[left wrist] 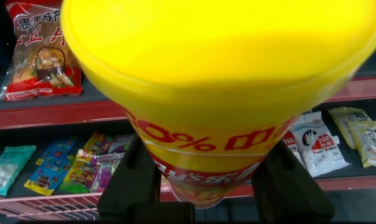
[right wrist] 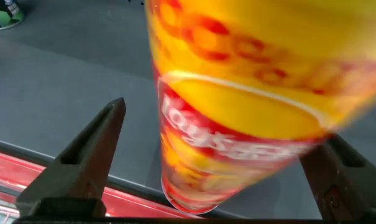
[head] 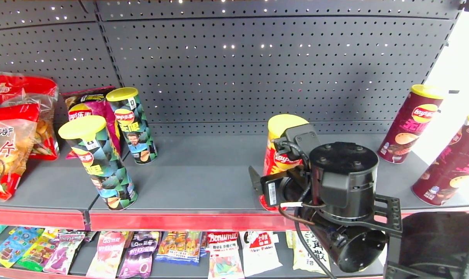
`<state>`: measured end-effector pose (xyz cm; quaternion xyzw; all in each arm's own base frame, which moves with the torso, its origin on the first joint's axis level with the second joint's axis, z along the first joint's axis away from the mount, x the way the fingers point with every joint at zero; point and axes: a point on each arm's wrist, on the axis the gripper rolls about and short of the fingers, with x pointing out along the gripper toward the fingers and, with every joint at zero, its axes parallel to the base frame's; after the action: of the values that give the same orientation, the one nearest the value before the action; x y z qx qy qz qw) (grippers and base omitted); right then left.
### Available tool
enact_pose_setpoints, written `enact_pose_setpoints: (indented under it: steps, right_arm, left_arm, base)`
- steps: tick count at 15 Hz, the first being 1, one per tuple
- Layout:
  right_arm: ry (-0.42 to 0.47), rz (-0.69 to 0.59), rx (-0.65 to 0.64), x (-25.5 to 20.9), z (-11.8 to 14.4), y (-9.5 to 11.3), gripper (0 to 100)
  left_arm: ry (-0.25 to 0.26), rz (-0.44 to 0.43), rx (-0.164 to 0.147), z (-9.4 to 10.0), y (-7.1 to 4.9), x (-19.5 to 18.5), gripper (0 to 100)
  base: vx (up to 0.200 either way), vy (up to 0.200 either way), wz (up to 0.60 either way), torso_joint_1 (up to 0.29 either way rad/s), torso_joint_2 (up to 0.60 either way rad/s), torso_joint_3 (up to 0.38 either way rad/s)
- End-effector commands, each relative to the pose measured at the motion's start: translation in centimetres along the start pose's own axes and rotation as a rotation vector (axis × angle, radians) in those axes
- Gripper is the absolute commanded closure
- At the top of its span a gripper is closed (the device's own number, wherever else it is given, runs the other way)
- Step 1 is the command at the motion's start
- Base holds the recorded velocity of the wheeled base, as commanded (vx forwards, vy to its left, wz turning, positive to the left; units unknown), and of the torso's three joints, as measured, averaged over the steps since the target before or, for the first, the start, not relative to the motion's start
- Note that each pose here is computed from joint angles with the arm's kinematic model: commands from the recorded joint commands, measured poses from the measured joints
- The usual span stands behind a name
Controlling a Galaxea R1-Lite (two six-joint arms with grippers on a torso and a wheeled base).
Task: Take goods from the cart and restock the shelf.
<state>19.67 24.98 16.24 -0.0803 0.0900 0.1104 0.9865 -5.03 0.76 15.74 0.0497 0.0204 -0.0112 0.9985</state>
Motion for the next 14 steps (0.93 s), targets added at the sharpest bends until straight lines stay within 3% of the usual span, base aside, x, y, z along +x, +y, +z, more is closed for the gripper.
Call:
enact_pose_setpoints:
  steps: [1,9,13,14]
  right_arm:
    - [-0.009,-0.002,0.008,-0.2,0.3,-0.2,0]
    - [-0.006,0.091,-0.004,-6.2,-1.1,-2.1,0]
    - [-0.045,0.125,0.027,-10.3,-1.6,-6.1,0]
    - [-0.058,0.102,0.058,-10.3,-1.4,-8.0,0]
  left_arm:
    - [-0.002,0.001,0.0,0.0,0.0,0.0,100]
    - [0.017,-0.007,0.003,0.1,0.0,0.3,100]
    - [0.051,-0.007,0.006,0.3,-0.1,0.8,100]
    - [0.061,-0.009,0.007,0.3,-0.1,1.0,100]
  base:
    - [0.0,0.0,0.0,0.0,0.0,0.0]
    - [0.0,0.0,0.0,0.0,0.0,0.0]
    - [0.0,0.0,0.0,0.0,0.0,0.0]
    - [0.0,0.0,0.0,0.0,0.0,0.0]
